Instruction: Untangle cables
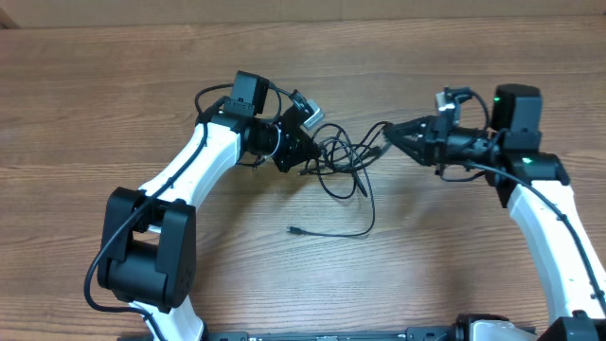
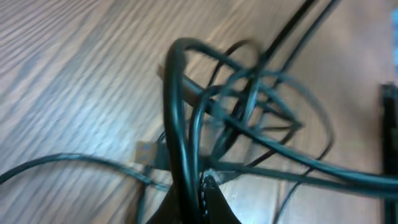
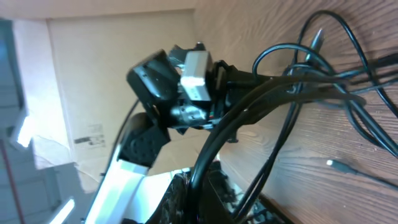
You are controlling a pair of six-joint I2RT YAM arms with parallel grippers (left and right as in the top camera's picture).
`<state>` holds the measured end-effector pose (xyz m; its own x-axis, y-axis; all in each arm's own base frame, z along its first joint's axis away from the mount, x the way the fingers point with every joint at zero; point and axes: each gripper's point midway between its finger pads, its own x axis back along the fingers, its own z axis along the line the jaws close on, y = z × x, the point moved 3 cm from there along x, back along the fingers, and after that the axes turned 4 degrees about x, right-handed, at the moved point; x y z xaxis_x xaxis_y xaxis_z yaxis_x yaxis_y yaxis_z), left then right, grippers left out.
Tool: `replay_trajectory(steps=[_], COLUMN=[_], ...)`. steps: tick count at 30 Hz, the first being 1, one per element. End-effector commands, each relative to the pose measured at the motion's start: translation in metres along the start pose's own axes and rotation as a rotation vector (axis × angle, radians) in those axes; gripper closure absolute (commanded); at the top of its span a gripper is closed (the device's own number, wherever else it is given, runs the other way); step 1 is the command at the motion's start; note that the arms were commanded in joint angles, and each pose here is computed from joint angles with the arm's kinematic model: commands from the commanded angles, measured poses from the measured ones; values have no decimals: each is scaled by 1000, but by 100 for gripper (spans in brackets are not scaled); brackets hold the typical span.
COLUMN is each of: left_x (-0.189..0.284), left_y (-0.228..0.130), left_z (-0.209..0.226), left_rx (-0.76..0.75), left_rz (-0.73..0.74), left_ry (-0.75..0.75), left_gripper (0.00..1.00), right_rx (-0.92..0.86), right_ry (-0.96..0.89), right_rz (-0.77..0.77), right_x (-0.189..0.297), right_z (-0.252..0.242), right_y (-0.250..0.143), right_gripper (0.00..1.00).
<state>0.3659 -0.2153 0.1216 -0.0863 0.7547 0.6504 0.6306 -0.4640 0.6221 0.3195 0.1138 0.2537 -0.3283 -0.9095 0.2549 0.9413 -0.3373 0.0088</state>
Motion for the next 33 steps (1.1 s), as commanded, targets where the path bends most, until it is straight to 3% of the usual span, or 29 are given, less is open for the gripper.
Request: replay_trajectory(steps=[1, 11, 16, 25, 33], left_x=[8, 22, 23, 23, 22], left_y=[-3, -16, -15, -14, -12], left_z=[22, 61, 62, 62, 61], left_rx=[77, 240, 249, 247, 258], left_rz=[36, 86, 80, 78, 65], left_ry=[183, 485, 493, 493, 480], left_gripper=[96, 96, 96, 96, 96], right_rx=[38, 59, 54, -101, -153], right_ry=[85, 60, 9, -474, -727], right_rz=[37, -13, -15, -139, -196], right_x=[14, 34, 35, 52, 74], right_z=[15, -1, -15, -90, -122], right_y=[-1, 3, -4, -8, -11], right_gripper=[96, 96, 96, 96, 59])
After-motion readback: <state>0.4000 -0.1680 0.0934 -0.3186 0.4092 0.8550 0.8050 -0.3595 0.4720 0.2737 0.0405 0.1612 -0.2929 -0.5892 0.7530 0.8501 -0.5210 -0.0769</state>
